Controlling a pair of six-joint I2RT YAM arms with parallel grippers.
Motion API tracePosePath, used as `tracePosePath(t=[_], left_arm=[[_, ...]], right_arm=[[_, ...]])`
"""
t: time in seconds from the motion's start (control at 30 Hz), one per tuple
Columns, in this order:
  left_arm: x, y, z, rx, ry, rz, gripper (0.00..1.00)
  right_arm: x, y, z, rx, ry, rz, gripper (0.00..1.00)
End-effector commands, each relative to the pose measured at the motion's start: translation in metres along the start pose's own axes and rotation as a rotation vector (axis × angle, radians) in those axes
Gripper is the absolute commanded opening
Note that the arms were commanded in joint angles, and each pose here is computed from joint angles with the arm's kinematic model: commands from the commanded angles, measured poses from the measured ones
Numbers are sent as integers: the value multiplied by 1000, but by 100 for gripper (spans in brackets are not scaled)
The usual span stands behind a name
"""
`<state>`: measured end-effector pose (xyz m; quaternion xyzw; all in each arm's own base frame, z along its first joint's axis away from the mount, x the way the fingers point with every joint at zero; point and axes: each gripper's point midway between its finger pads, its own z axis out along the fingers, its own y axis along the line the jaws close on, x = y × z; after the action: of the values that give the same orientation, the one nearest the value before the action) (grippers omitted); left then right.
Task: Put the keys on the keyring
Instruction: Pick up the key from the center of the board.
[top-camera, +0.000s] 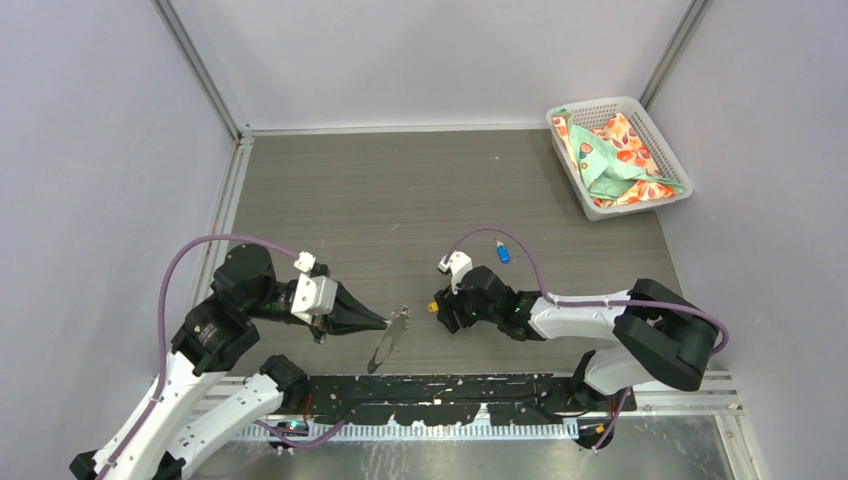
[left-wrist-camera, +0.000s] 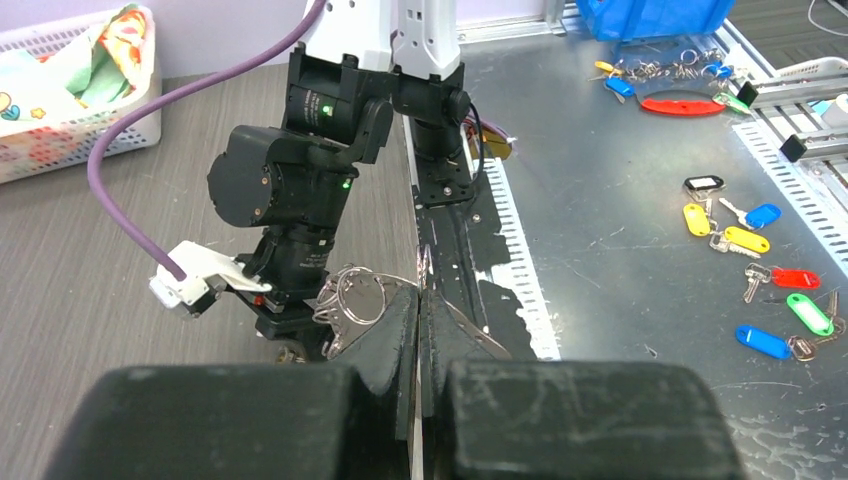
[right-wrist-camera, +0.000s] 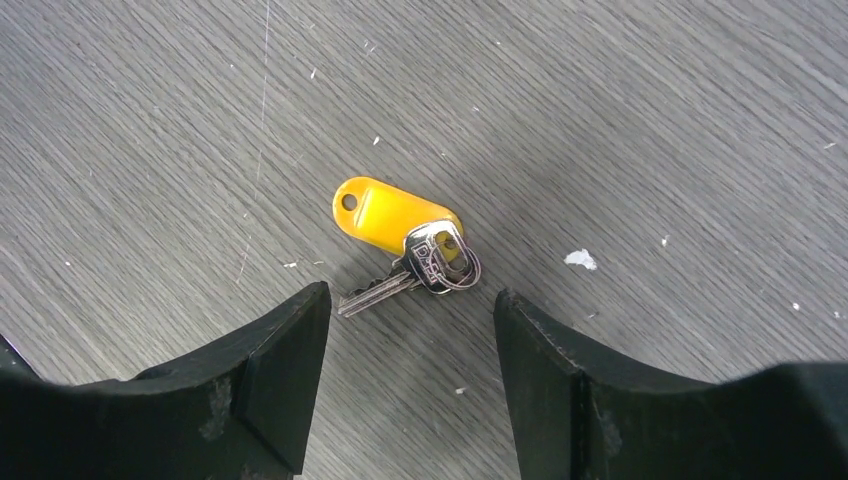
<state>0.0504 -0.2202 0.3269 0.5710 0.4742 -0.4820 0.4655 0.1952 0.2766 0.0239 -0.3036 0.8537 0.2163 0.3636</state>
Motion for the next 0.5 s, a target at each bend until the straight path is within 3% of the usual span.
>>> tracePosePath(t=[0.0,0.47], left_arm=[[-21,-6,-3,13,-48,38,0],[-23,-2,-3,-5,-55,42,0]], right_arm=[[-23,4,4,-20,-59,-12,65],[-40,32,-7,-178,-79,-2,54]])
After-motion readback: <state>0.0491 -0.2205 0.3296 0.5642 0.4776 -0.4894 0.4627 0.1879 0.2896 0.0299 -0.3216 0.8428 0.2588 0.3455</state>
